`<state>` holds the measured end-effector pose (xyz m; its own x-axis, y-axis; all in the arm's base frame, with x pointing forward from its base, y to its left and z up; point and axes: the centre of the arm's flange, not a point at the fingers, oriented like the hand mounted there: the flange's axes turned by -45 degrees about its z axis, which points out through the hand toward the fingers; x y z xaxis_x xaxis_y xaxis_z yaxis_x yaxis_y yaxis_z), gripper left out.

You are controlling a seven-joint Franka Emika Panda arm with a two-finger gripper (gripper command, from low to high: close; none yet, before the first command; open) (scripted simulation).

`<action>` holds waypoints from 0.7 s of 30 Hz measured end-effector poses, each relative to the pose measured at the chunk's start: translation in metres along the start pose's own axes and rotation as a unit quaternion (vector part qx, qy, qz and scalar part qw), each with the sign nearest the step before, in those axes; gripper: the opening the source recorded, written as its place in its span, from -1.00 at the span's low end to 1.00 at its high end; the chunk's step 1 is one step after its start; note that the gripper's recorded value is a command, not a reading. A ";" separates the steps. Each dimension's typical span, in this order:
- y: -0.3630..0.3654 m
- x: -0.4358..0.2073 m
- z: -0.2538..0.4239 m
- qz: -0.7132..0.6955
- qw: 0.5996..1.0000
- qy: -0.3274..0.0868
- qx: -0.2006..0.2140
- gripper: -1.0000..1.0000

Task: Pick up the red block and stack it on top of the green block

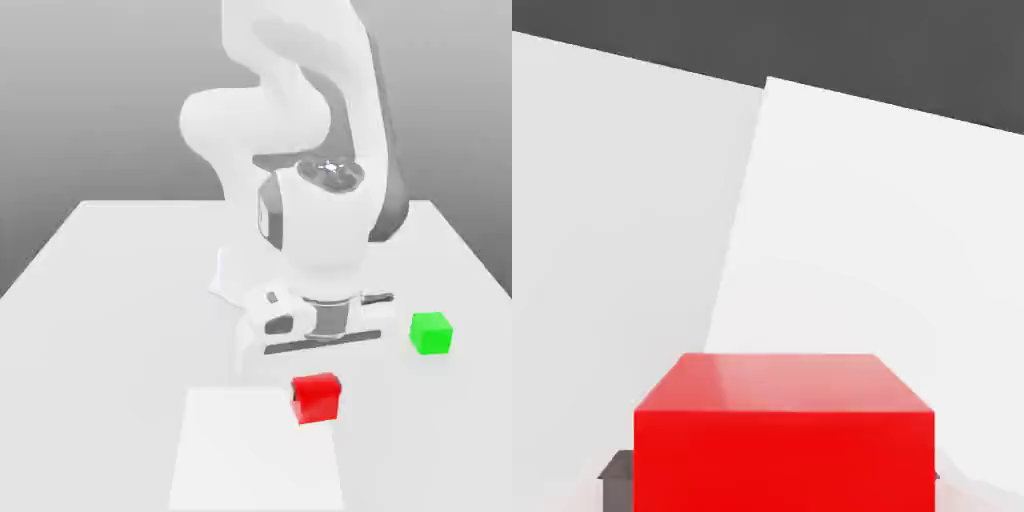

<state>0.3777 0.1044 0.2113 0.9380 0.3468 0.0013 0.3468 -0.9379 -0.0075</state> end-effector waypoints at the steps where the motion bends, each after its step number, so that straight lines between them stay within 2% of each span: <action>1: -0.016 -0.001 -0.003 -0.035 0.999 0.000 0.002 -1.00; 5: -0.081 -0.013 -0.013 -0.187 0.982 0.001 0.009 -1.00; 9: -0.132 -0.033 -0.021 -0.326 0.945 0.002 0.012 -1.00; 13: -0.183 -0.063 -0.028 -0.466 0.885 0.001 0.010 -1.00; 18: -0.237 -0.110 -0.033 -0.628 0.778 -0.002 0.001 -1.00; 21: -0.247 -0.119 -0.019 -0.658 0.753 -0.004 -0.004 -1.00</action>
<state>0.1808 0.2944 0.2317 -0.2179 0.9760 -0.0033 0.9760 0.2179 0.0015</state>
